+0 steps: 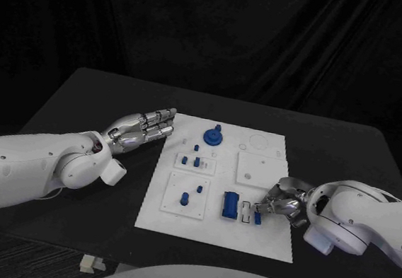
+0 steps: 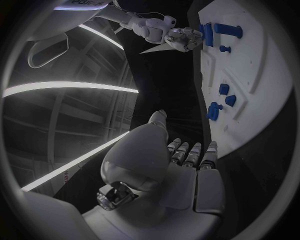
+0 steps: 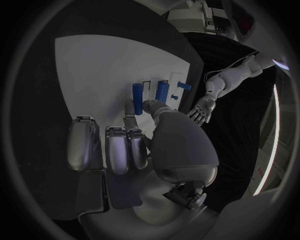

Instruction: Assemble the parts on the task board

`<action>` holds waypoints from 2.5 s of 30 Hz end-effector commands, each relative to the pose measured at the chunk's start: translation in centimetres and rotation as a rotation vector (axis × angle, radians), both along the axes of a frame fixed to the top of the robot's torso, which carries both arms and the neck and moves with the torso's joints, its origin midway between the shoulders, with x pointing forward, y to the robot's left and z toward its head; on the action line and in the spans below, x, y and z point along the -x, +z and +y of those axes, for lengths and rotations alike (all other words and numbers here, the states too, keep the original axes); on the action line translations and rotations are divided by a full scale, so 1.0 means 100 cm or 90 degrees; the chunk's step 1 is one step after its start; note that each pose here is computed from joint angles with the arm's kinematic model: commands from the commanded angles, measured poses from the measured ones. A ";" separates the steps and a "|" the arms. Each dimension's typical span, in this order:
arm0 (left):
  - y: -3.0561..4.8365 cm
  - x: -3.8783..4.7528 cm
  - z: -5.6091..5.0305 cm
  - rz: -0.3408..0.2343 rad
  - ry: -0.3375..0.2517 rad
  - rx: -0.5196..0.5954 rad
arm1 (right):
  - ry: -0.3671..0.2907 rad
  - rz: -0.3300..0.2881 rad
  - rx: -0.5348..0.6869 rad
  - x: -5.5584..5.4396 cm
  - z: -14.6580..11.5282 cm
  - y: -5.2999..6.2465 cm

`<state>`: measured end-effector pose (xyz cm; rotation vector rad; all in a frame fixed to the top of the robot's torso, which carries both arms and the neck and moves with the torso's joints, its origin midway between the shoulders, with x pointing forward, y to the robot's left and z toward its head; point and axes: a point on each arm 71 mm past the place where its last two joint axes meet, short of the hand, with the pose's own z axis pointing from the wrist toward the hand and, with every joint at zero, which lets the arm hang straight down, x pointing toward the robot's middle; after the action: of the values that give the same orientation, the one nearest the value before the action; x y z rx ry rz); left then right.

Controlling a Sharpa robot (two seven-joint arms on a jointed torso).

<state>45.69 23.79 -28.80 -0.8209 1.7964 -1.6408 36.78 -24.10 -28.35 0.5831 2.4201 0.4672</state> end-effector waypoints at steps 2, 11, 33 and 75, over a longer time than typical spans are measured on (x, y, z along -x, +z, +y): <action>0.0004 0.0004 -0.002 0.001 -0.006 0.011 | -0.027 0.003 -0.026 -0.001 0.002 0.000; 0.0002 0.0004 -0.003 0.002 -0.008 0.011 | -0.019 0.001 -0.031 -0.005 0.011 -0.001; -0.0006 0.0004 -0.004 0.007 -0.013 0.011 | 0.012 0.034 -0.019 -0.003 0.018 -0.005; -0.0015 0.0017 0.000 0.011 -0.009 0.008 | 0.174 -0.197 0.049 0.010 0.007 0.011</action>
<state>45.60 23.95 -29.02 -0.8299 1.8175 -1.6379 36.07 -23.64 -27.23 0.2366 2.2145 0.5385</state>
